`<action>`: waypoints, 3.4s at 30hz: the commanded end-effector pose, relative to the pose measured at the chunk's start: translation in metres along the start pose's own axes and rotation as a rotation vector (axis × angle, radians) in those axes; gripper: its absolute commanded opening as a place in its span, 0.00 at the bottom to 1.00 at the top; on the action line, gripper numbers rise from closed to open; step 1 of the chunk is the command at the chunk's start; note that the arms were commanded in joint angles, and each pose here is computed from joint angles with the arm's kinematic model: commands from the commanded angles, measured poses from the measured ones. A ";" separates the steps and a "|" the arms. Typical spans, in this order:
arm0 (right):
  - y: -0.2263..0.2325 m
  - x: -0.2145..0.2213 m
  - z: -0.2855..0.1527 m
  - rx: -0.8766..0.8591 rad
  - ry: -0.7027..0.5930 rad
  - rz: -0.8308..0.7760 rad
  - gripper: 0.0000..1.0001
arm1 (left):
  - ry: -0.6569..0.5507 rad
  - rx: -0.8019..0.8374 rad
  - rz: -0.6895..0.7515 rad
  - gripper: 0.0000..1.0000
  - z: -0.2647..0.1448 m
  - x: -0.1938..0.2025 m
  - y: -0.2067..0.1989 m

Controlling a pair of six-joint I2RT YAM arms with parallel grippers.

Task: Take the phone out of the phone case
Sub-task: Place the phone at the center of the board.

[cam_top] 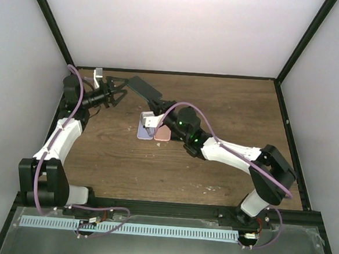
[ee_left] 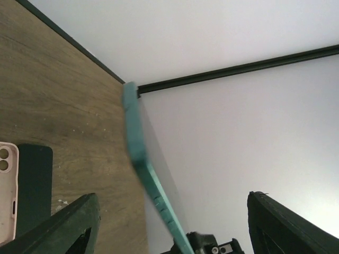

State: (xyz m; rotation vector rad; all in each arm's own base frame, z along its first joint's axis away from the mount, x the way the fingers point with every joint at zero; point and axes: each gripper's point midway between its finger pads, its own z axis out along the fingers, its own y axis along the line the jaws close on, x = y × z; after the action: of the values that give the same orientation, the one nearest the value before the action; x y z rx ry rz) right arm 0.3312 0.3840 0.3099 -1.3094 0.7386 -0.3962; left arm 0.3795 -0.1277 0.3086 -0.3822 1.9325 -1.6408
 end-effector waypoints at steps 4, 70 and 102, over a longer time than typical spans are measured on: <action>-0.030 -0.027 0.001 0.140 -0.078 -0.073 0.01 | 0.027 0.006 -0.051 0.67 0.011 0.008 0.005; -0.018 0.022 -0.052 -1.148 -0.156 1.645 0.48 | 0.360 0.386 0.807 0.00 0.044 0.081 -0.065; 0.096 0.197 -0.131 -0.791 0.493 2.135 0.01 | 0.219 -0.150 0.732 0.99 0.027 0.018 0.028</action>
State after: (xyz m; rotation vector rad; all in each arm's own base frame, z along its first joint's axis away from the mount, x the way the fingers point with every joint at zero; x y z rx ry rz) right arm 0.3580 0.2010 0.1655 -0.4469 2.3060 1.5136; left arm 0.3860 -0.1594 0.2754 0.4278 1.9936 -1.1607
